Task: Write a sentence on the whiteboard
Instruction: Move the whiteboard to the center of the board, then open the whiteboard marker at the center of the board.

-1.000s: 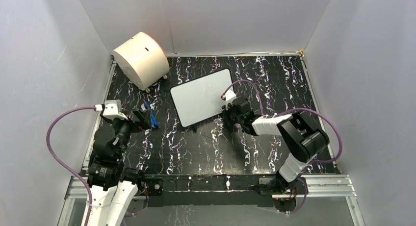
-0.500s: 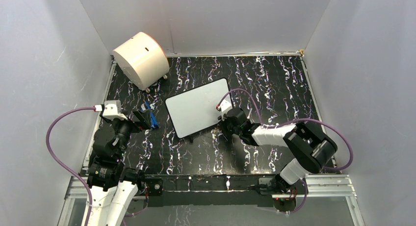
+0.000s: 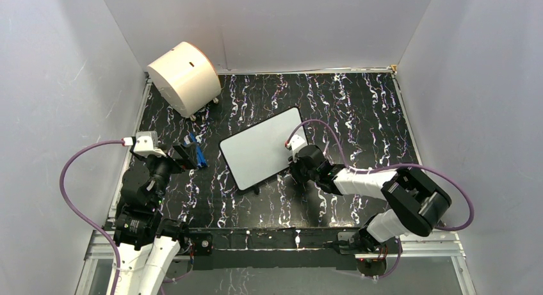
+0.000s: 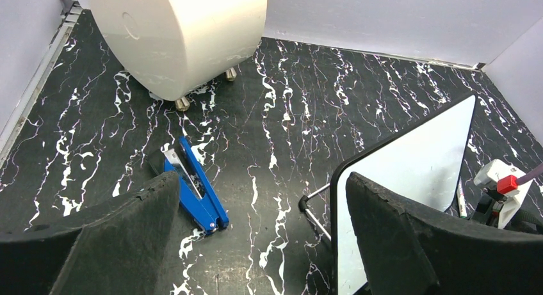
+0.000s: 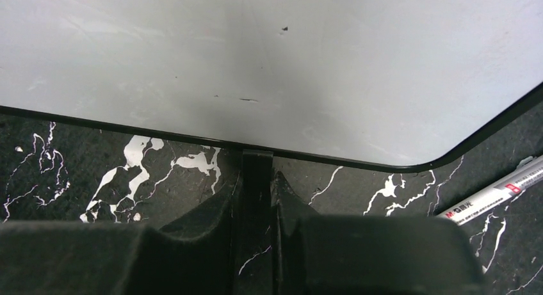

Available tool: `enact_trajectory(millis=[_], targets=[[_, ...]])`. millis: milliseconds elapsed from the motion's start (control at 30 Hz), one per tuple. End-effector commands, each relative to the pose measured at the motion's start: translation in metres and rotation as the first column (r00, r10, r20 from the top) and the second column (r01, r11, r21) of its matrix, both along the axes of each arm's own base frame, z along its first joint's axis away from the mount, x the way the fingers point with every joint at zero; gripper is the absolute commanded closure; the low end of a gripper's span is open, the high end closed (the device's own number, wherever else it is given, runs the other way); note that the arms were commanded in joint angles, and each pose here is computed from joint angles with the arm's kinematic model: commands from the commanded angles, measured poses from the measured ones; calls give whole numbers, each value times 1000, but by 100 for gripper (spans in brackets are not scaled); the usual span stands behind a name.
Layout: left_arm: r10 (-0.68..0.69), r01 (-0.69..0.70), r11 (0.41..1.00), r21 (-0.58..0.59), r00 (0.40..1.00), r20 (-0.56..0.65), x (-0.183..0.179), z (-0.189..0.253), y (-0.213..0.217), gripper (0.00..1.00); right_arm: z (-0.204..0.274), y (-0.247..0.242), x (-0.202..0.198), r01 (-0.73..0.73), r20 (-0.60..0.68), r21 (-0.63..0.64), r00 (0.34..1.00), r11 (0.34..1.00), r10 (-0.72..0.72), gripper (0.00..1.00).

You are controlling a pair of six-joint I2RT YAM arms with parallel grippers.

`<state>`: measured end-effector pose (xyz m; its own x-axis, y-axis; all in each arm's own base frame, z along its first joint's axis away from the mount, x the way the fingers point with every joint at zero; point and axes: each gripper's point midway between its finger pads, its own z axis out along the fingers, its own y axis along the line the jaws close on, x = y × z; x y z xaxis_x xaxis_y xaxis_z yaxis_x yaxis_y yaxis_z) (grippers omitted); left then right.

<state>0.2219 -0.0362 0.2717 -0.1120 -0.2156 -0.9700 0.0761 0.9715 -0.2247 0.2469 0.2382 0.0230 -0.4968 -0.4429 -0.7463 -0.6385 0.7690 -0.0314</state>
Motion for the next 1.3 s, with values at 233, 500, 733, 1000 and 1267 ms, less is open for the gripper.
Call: enact_trajectory(millis=[233,500,733,1000,1267], targets=[[-13,13,1000,2,1000,15,-1,3,-2,2,41,-10,5,84,58,47,995,995,-86,53],[2,-1,1000,-26,1000,24,0,6,-1,2,88,-54,27,308,115,94,941,947,-318,30],[12,-10,999,-53,999,31,-2,6,-1,2,95,-115,57,528,50,137,842,838,-538,20],[-25,26,999,-45,999,38,-3,7,-7,2,75,-136,83,664,-84,97,748,741,-659,20],[-65,67,997,-40,997,48,-5,9,-14,2,53,-119,99,668,-183,31,735,743,-653,28]])
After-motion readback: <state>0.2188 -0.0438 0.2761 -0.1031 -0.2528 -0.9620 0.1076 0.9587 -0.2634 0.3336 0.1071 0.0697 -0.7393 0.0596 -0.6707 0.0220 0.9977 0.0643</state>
